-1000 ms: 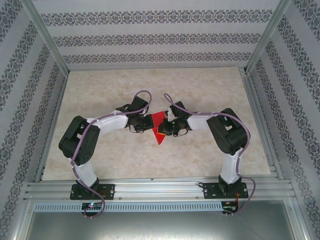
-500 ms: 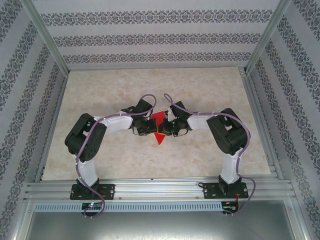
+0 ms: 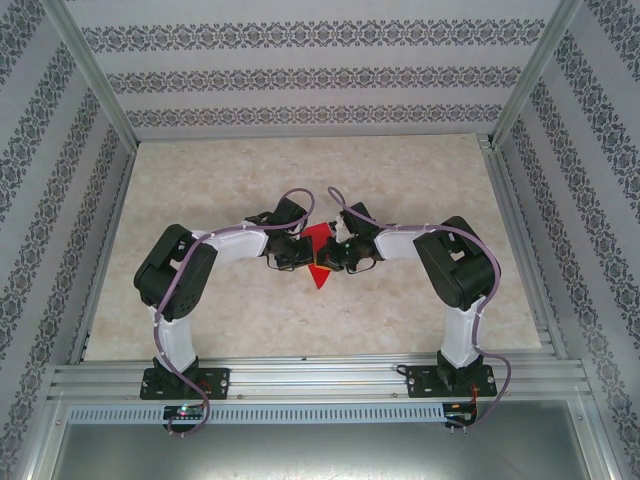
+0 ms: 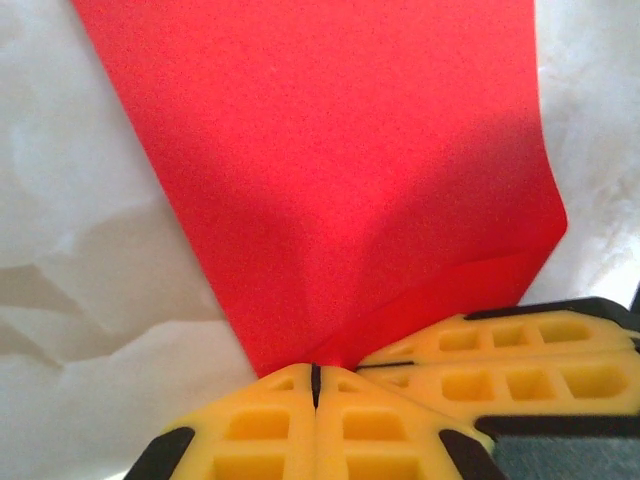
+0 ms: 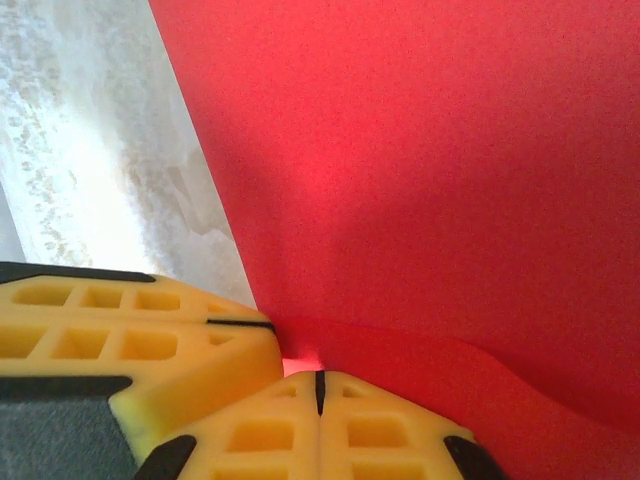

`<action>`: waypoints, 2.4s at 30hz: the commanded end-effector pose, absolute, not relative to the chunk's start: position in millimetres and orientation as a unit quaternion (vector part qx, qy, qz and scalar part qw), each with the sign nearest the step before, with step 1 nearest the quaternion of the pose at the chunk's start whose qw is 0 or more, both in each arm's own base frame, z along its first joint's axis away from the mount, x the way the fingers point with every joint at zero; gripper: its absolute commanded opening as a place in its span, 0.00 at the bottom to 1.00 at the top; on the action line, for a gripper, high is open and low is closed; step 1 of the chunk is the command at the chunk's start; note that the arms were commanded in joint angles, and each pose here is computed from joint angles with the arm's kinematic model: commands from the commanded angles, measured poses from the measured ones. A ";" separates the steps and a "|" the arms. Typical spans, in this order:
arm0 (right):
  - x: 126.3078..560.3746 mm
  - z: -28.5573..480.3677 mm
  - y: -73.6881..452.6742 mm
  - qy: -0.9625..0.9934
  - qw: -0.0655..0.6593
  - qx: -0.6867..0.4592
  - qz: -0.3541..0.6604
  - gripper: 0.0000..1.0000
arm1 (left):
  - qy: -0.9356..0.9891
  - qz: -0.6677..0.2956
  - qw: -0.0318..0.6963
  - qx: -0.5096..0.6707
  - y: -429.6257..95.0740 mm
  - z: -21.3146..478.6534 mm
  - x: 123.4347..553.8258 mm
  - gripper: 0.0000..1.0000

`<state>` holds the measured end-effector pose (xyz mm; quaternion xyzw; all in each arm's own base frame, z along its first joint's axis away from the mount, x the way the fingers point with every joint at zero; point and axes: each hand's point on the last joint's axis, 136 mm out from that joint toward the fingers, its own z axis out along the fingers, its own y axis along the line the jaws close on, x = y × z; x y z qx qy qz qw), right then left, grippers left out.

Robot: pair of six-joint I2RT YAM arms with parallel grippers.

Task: Fold a paper plane with a square sheet of paper (pick it up from the middle)
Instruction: Third fold the triangle at the center of the table.

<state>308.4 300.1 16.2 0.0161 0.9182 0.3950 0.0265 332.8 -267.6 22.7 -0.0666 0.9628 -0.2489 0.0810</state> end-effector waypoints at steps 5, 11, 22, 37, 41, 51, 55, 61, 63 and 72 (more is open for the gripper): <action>297.5 6.6 287.3 0.926 0.012 0.029 0.375 0.00 | 0.973 -0.213 0.064 -0.059 -262.7 4.0 327.2 0.00; 309.8 31.6 287.3 0.912 0.038 0.029 0.408 0.00 | 0.979 -0.188 0.051 -0.059 -253.7 -2.4 319.6 0.00; 322.1 26.6 272.1 0.915 0.048 0.043 0.398 0.00 | 0.983 -0.169 0.050 -0.054 -246.5 -3.0 315.6 0.00; 328.6 31.1 261.9 0.925 0.060 0.056 0.370 0.00 | 0.986 -0.154 0.050 -0.051 -240.9 -4.2 314.2 0.00; 339.8 43.5 261.5 0.921 0.075 0.058 0.378 0.00 | 0.986 -0.153 0.053 -0.046 -241.3 -3.2 315.4 0.00; 330.4 1.1 247.1 0.937 0.041 0.086 0.336 0.00 | 0.987 -0.145 0.064 -0.029 -239.5 -1.1 319.5 0.00; 333.7 -1.7 236.7 0.940 0.039 0.113 0.321 0.00 | 0.988 -0.138 0.066 -0.020 -237.5 -2.4 320.1 0.00; 351.6 45.3 245.1 0.908 0.077 0.125 0.393 0.00 | 0.988 -0.137 0.070 -0.002 -238.1 -2.8 321.4 0.00; 355.1 53.8 241.9 0.910 0.092 0.122 0.385 0.00 | 0.988 -0.137 0.072 0.005 -239.1 -2.3 323.0 0.00; 343.3 52.3 260.2 0.919 0.088 0.074 0.376 0.00 | 0.986 -0.144 0.079 0.037 -244.7 -1.1 327.1 0.00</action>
